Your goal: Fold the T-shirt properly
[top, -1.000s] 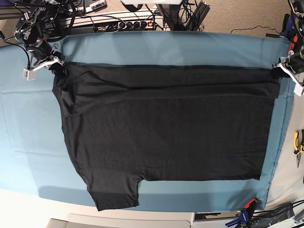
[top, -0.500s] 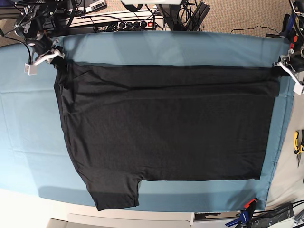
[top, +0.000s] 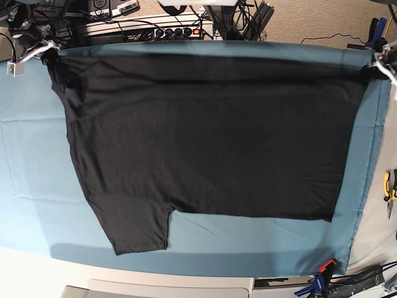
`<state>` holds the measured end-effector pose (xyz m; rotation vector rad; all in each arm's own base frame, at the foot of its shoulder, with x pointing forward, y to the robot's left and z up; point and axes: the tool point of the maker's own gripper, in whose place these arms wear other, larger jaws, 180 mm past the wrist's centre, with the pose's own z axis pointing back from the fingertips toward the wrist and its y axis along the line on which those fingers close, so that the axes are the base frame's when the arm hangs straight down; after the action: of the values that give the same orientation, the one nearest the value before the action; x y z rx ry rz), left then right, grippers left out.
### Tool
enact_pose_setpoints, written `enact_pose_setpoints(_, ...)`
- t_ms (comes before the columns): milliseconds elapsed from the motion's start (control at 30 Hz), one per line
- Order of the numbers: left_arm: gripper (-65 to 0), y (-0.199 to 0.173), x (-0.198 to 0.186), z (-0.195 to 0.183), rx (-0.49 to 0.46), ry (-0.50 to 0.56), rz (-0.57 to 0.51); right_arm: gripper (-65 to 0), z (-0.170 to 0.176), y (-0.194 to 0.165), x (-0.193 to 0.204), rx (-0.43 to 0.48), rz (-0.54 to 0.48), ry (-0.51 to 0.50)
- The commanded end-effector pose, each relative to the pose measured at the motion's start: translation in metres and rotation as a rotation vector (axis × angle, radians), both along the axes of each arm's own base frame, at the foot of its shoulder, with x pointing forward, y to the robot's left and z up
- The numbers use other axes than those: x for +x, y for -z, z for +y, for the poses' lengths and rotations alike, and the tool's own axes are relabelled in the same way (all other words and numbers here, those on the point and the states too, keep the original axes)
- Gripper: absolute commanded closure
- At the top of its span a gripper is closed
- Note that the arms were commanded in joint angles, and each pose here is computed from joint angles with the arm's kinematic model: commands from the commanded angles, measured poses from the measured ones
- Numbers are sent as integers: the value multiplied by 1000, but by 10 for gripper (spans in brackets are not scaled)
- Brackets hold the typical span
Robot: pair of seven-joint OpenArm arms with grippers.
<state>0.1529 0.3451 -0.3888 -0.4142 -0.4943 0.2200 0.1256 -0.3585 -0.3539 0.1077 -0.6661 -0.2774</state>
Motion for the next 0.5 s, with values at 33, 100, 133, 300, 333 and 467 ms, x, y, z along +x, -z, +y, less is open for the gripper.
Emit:
enact_pose_setpoints(33,0,-10,-2,13,29,-4,-12,0,-12,-13,3,-47,-16,-8)
enact_pose_setpoints(100,0,-10,-8,13,19,-9,-5,0,-13,-14,2,-50,-12,-10)
enact_pose_setpoints(133,0,-9,-9,12,15,-10,-2,0,-13,-14,2,-50,-12,-10)
enact_pose_setpoints(300,0,-8,-11,10,11,-11,3,0,-13,-12,-1,-54,7,-11)
enact_pose_setpoints(333,0,-8,-11,10,11,-11,3,0,-13,-11,-2,-54,10,-11)
enact_pose_setpoints(467,0,-8,-12,10,10,-10,6,0,-13,-11,-3,-53,12,-11)
